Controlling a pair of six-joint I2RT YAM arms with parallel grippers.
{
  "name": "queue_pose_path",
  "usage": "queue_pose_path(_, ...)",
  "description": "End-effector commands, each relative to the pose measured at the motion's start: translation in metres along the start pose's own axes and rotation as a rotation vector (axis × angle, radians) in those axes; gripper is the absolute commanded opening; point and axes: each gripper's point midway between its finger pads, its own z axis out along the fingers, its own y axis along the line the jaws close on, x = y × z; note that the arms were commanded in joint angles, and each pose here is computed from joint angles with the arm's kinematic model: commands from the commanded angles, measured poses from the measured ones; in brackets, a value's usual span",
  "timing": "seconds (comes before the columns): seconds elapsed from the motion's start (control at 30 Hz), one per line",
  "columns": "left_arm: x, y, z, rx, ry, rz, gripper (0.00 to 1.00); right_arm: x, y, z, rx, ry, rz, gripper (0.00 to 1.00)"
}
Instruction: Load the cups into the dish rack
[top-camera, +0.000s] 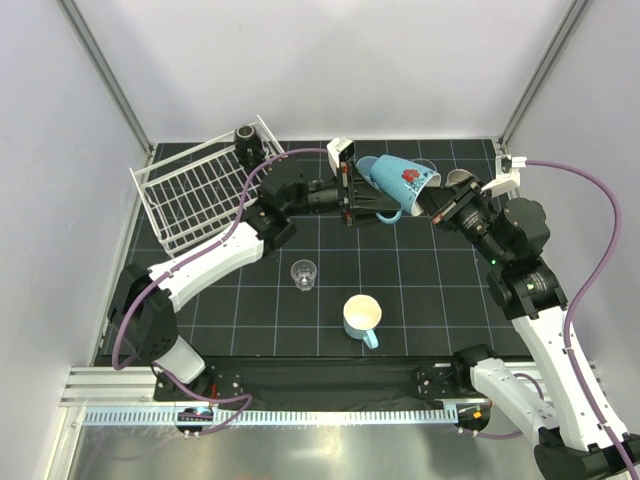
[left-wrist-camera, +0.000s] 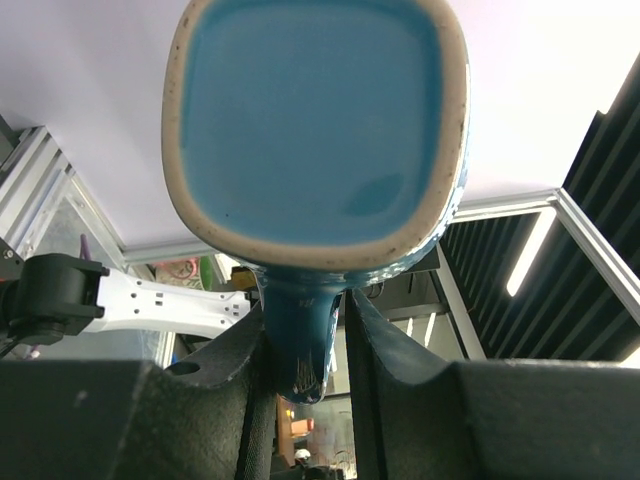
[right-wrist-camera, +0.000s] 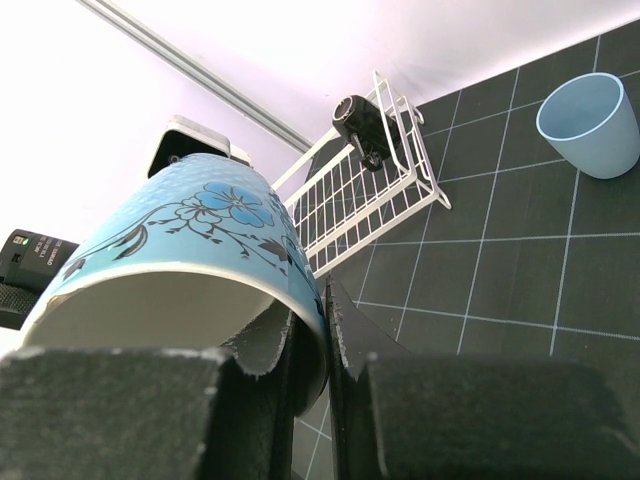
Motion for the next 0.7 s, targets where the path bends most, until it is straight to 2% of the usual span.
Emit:
queue_pose_path(0.0, -0.002, -0.042, 0.001, 0.102, -0.045, 0.084, 0.00, -0.004, 0.007, -0.001, -0.028, -0.010, -0.054, 0.04)
queue_pose_path(0.27, -0.009, -0.047, -0.010, 0.118, -0.093, 0.107, 0.00, 0.004, 0.002, -0.003, -0.022, 0.017, -0.066, 0.04)
queue_pose_path(0.5, -0.010, -0.070, -0.015, 0.204, -0.123, 0.164, 0.01, 0.009, 0.006, 0.008, -0.059, 0.020, 0.077, 0.04)
queue_pose_path(0.53, -0.010, -0.072, -0.015, 0.209, -0.127, 0.165, 0.11, 0.010, 0.007, 0.008, -0.063, 0.021, 0.092, 0.04)
queue_pose_path(0.67, -0.011, -0.069, -0.015, 0.198, -0.127, 0.168, 0.27, 0.010, 0.006, 0.011, -0.059, 0.024, 0.109, 0.04)
